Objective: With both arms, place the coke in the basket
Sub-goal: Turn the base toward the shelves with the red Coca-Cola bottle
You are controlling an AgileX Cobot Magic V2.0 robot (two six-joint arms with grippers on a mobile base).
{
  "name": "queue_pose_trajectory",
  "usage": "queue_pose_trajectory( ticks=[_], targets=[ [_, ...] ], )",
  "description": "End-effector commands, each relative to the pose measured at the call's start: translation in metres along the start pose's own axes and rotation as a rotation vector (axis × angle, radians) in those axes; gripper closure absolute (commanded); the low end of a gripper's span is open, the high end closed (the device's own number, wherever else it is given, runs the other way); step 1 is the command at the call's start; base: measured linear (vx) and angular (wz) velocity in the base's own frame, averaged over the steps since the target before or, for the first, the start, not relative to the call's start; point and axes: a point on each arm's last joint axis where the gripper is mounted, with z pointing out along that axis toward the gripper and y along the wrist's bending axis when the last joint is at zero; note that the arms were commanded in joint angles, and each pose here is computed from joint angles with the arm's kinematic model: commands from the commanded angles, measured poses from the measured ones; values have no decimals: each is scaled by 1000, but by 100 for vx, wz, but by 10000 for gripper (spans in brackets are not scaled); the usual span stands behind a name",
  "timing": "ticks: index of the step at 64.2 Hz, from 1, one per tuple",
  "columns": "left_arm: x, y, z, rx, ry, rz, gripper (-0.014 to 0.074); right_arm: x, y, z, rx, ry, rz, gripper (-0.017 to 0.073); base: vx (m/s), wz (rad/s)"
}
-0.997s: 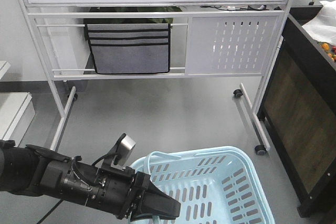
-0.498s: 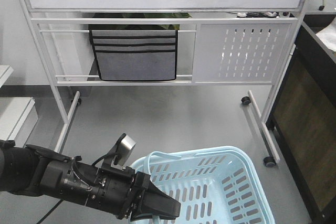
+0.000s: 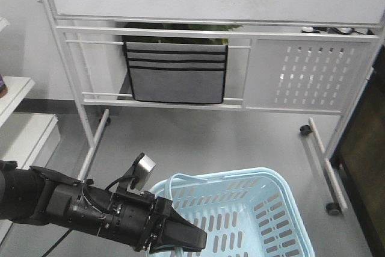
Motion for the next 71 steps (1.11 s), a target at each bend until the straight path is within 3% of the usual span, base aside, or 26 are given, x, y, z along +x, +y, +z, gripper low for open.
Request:
queue_pose_trajectory(
  ticks=[1,71],
  targets=[
    [-3,-25,-6,136,-36,33,601,-2,0,-1,-1,-69,-14,568,15,27],
    [-3,-25,-6,136,-36,33,601,-2,0,-1,-1,-70,-14,568,11,29]
  ],
)
